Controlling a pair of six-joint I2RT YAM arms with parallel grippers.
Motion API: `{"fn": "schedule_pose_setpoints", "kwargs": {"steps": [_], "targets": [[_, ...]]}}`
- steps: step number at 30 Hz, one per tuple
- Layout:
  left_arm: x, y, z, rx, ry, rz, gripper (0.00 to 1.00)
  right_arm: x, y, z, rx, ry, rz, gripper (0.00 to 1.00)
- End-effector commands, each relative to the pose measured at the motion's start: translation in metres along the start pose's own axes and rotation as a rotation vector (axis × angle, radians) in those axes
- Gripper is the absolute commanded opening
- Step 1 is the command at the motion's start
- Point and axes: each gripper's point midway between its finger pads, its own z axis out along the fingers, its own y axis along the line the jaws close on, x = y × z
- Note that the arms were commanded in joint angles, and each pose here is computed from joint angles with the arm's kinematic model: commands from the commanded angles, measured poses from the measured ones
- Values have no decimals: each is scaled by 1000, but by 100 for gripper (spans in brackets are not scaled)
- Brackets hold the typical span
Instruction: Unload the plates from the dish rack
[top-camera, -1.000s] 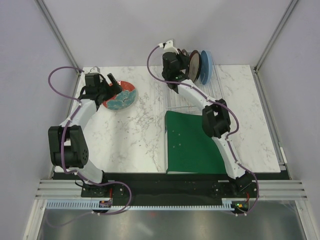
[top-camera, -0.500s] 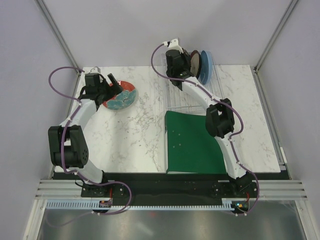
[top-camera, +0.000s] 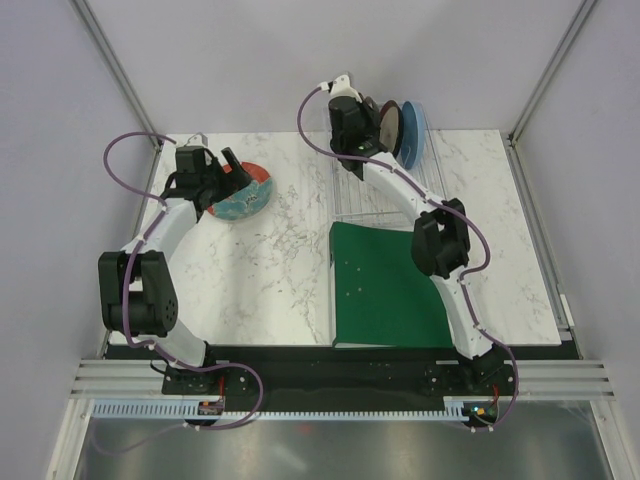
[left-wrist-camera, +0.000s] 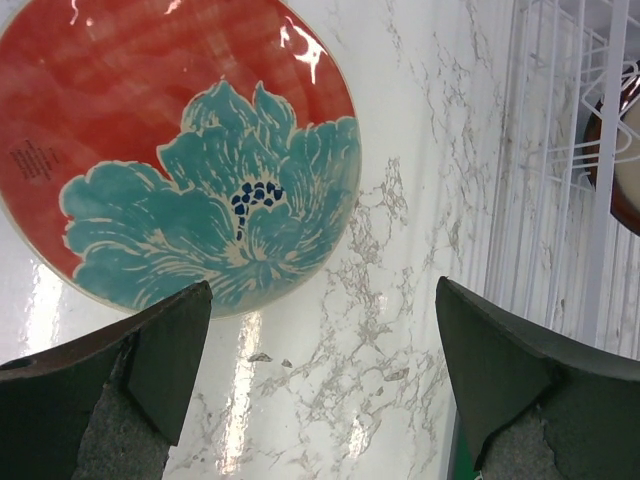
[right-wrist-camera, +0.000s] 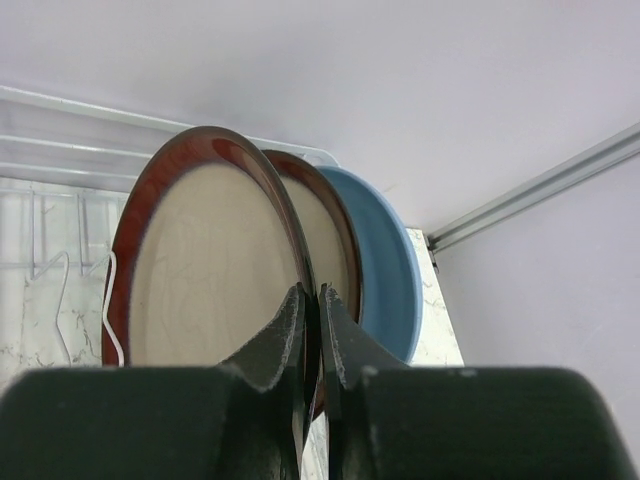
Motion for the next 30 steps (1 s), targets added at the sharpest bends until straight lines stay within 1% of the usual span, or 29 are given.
{"fn": "schedule_pose_setpoints", "kwargs": {"steps": [1, 4, 9, 11, 18, 22, 26, 27, 29, 30], "targets": [[-5, -11, -5, 34, -12, 14, 100, -83, -85, -30, 49, -145, 272, 0], [-2, -9, -3, 29, -3, 17, 100, -75, -76, -27, 43, -120, 264, 0], [3, -9, -5, 33, 6, 15, 100, -92, -99, -39, 71, -152, 298, 0], [3, -11, -5, 45, 11, 12, 100, -99, -111, -44, 99, -157, 281, 0], [-3, -23, -8, 74, 2, 12, 100, -96, -123, -50, 125, -143, 253, 0], [-3, -25, -10, 82, 2, 15, 100, -102, -133, -55, 140, -159, 287, 0], [-4, -28, -11, 94, 2, 14, 99, -110, -135, -63, 108, -178, 311, 0], [-4, -29, -11, 98, 4, 14, 99, -107, -131, -66, 84, -165, 288, 0], [-5, -36, -12, 133, 11, 13, 100, -117, -135, -74, 38, -186, 327, 0], [-5, -40, -11, 151, 15, 13, 100, -114, -131, -78, 0, -166, 308, 0]]}}
